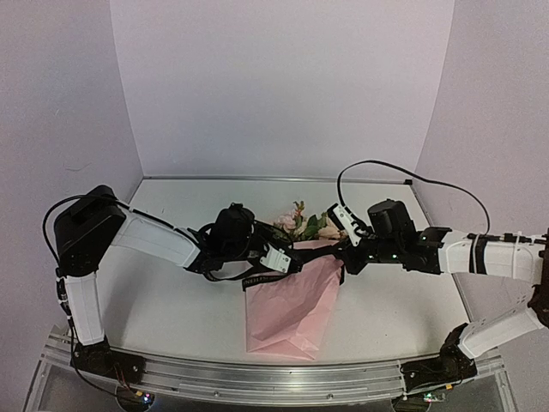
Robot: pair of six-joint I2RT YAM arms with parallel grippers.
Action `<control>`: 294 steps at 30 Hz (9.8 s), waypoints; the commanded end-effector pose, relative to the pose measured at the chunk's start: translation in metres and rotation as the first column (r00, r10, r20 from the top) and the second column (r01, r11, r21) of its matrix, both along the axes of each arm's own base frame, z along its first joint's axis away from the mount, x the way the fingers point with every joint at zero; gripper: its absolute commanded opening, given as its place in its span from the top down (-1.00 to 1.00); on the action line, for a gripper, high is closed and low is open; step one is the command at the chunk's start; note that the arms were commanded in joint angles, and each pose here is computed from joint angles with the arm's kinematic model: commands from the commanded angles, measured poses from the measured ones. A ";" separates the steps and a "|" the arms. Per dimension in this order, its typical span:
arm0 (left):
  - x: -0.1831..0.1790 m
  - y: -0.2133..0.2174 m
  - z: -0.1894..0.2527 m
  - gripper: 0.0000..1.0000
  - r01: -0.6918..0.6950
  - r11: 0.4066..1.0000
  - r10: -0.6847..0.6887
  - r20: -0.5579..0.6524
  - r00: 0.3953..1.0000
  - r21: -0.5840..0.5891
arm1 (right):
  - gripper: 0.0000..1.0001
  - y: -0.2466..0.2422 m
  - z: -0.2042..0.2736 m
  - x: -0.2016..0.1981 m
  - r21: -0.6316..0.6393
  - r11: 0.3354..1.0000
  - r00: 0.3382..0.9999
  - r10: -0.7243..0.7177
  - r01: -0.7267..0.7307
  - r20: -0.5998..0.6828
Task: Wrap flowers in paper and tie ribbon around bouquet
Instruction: Cross the ribbon over the folded bouquet.
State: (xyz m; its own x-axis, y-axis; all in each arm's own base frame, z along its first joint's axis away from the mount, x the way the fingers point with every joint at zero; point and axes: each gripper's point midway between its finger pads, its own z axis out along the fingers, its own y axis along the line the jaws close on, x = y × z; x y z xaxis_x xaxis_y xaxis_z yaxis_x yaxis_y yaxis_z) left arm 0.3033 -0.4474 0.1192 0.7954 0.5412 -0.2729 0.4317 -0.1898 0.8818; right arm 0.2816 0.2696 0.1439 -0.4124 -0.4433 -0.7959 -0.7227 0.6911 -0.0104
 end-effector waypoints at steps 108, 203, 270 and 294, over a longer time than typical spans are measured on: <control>0.040 -0.025 -0.020 0.82 -0.681 0.634 0.170 -0.925 -0.339 0.366 | 0.67 0.012 -0.041 0.093 -0.137 0.916 0.920 -0.387 0.376 -0.059; 0.021 0.212 -0.005 -0.17 -0.922 0.011 0.000 -0.922 -0.388 0.388 | 1.00 -0.076 -0.028 0.005 -0.305 0.791 0.702 -0.612 0.531 -0.365; 0.033 0.071 0.065 1.00 -0.786 0.584 -0.265 -0.868 -0.420 0.202 | 1.00 -0.136 0.031 -0.007 -0.241 0.693 0.649 -0.721 0.680 -0.244; -0.006 0.072 0.036 1.00 -0.734 0.631 -0.216 -0.852 -0.477 0.252 | 1.00 -0.112 0.022 -0.113 -0.073 0.851 0.760 -0.501 0.521 -0.414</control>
State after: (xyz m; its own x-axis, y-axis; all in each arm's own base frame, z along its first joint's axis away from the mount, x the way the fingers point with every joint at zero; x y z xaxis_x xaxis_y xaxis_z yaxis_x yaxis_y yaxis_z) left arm 0.3012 -0.3668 0.1291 -0.9352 -0.0436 -0.3513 0.2830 0.5041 -0.8160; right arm 0.1735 0.1555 0.1688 -0.8530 -0.0499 -0.5195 -0.1912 0.9561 0.2222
